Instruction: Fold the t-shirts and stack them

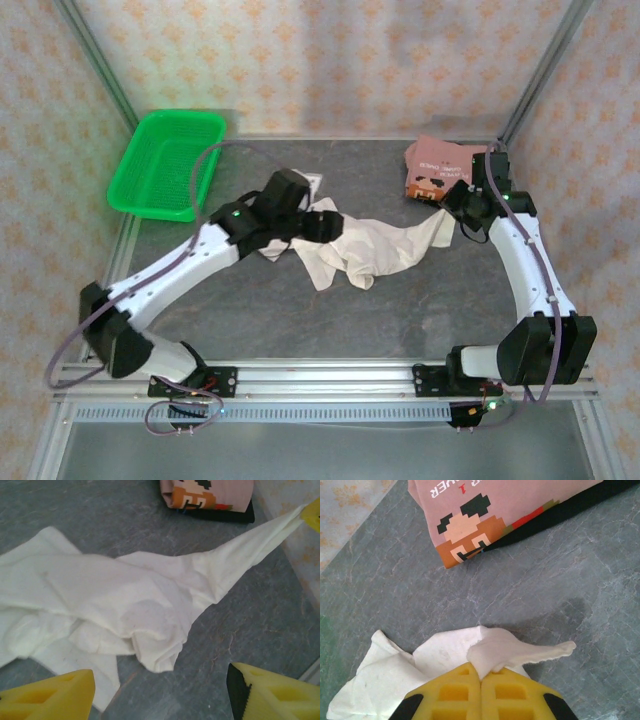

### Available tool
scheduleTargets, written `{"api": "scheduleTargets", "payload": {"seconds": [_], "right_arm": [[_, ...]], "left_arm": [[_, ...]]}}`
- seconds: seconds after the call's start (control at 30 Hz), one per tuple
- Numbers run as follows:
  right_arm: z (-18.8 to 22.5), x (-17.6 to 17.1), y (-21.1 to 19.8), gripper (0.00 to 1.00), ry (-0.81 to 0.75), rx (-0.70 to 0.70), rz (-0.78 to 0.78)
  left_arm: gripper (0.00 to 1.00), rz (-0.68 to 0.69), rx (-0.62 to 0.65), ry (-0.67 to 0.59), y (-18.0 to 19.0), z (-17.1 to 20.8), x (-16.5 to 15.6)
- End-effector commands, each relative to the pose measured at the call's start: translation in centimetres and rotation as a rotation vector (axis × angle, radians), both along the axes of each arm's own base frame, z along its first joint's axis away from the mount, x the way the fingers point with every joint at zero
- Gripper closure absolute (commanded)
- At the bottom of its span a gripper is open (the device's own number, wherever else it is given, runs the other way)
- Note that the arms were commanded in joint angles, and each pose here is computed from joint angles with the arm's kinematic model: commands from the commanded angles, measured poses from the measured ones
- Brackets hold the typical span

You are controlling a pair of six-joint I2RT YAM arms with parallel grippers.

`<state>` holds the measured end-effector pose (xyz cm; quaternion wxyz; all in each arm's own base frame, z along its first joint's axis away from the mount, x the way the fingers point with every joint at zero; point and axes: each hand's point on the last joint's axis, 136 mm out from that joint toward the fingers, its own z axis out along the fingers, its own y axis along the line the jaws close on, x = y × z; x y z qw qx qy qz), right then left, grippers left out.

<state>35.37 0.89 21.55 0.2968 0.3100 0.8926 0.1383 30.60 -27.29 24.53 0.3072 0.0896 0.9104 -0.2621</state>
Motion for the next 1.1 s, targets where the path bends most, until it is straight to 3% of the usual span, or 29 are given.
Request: {"api": "scheduleTargets", "payload": {"seconds": [0.0,0.17,0.57,0.83,1.07], "right_arm": [[0.5,0.6,-0.5,1.0,-0.03,-0.011,-0.019],[0.3,0.3,-0.1,1.0,-0.026,0.005,0.003],[-0.6,-0.9,0.3,1.0,0.004,0.01,0.035],[-0.8,-1.2,0.4,1.0,0.005,0.008,0.041],[-1.0,-1.2,0.5,1.0,0.003,0.012,0.044]], "left_arm": [[0.3,0.087,0.022,0.245,1.6,-7.1,-2.0],[0.36,0.121,-0.016,0.386,1.0,-11.2,-2.7],[0.48,0.202,0.112,0.617,1.6,-18.4,-4.2],[0.54,0.23,0.169,0.685,1.7,-20.8,-4.7],[0.55,0.195,0.16,0.69,-0.4,-21.7,-3.7]]}}
